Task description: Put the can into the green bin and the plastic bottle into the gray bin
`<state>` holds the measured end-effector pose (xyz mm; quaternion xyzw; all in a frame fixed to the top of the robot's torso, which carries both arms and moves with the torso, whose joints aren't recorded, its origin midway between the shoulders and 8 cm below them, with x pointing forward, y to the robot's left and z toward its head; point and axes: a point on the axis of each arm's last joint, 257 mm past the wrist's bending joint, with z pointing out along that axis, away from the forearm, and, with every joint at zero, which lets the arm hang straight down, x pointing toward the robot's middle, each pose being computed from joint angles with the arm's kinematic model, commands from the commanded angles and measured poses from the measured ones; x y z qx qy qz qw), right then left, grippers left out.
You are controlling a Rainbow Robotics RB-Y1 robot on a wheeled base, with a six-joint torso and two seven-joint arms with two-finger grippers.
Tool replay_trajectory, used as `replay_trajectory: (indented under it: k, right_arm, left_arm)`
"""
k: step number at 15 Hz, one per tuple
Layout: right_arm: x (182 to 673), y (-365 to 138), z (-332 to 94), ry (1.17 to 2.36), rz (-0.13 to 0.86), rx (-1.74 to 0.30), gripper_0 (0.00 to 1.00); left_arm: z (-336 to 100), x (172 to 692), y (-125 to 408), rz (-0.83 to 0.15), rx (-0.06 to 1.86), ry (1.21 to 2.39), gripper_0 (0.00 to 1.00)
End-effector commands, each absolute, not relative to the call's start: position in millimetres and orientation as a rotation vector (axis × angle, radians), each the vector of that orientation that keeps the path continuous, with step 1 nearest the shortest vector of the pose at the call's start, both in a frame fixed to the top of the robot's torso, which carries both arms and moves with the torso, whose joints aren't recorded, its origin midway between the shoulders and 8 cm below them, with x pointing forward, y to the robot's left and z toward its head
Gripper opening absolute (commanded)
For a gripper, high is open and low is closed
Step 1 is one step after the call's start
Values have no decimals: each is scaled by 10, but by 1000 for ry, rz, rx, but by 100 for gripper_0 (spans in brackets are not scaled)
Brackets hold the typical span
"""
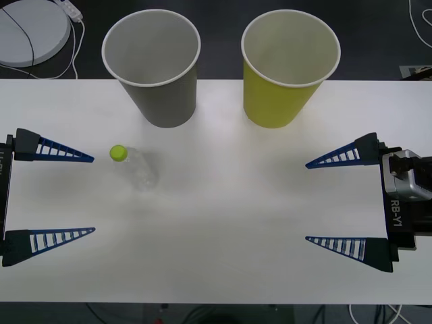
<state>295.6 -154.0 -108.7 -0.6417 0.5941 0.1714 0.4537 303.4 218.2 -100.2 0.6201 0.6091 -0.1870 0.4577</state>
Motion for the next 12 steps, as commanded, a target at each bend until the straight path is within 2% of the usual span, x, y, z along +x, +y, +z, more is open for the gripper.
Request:
replay_trajectory:
  k: [1, 12]
  right_arm:
    - [2956, -1540, -1087, 1467, 423, -1584, 100]
    - [2956, -1540, -1087, 1467, 423, -1584, 100]
  left_arm:
    - [-1002, 3034, 2182, -461, 1528, 1501, 100]
    - [-1076, 3171, 2462, -465, 1454, 1573, 100]
